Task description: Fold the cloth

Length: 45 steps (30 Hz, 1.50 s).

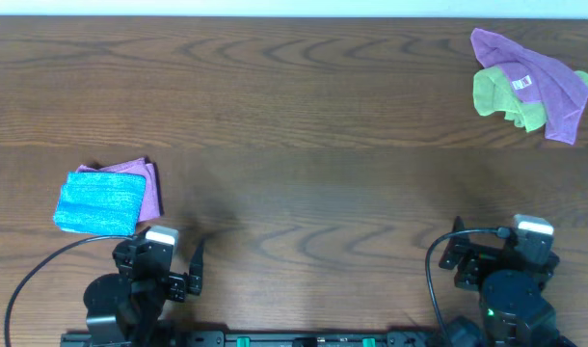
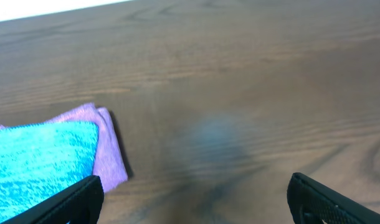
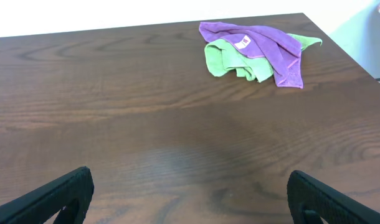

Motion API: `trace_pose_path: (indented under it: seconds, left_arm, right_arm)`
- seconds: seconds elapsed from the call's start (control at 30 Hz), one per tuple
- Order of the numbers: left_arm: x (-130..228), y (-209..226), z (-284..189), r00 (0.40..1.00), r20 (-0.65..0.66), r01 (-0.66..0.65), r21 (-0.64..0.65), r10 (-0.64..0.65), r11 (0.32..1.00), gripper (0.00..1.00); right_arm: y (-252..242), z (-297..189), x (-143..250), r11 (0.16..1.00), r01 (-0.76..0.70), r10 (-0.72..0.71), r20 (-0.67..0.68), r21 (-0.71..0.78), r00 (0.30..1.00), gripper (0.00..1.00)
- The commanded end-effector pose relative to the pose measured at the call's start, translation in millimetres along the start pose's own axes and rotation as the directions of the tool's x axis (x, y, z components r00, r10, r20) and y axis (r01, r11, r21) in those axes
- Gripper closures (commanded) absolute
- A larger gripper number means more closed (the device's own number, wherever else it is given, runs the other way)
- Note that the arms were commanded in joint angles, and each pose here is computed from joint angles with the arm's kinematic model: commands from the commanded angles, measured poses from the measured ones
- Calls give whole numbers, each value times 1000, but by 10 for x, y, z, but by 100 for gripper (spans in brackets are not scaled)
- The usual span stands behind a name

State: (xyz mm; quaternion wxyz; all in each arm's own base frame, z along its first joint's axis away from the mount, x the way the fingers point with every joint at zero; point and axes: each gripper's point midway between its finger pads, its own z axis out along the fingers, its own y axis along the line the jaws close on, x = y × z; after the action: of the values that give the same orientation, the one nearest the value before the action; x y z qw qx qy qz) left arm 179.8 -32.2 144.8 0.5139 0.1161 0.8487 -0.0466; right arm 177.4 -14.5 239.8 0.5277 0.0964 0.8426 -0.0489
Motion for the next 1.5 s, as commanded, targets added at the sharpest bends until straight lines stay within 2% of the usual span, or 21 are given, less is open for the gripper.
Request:
trace_pose_path:
  seconds: [0.0, 0.27, 0.47, 0.57, 0.67, 1.47]
  left_arm:
    - [123, 5, 54, 999, -17, -41, -5, 41, 999, 5]
    - [382, 22, 160, 995, -93, -22, -10, 21, 1000, 5]
    - [662, 20, 348, 975, -143, 166, -25, -168, 986, 5]
    - [708, 100, 362, 962, -146, 222, -82, -232, 972, 5]
    - [765, 276, 343, 948, -139, 256, -195, -285, 947, 5]
    - [760, 233, 350, 947, -142, 263, -171, -288, 950, 5]
  right_arm:
    - [-36, -20, -38, 1000, 4, -4, 14, 13, 1000, 1]
    - [-36, -20, -38, 1000, 4, -4, 14, 13, 1000, 1]
    - [-36, -20, -38, 1000, 4, -4, 14, 13, 1000, 1]
    - [-36, -20, -38, 1000, 4, -4, 14, 13, 1000, 1]
    - [-36, -20, -38, 1000, 4, -4, 14, 13, 1000, 1]
    - [-76, -20, -11, 999, 30, -30, 4, 32, 1000, 1]
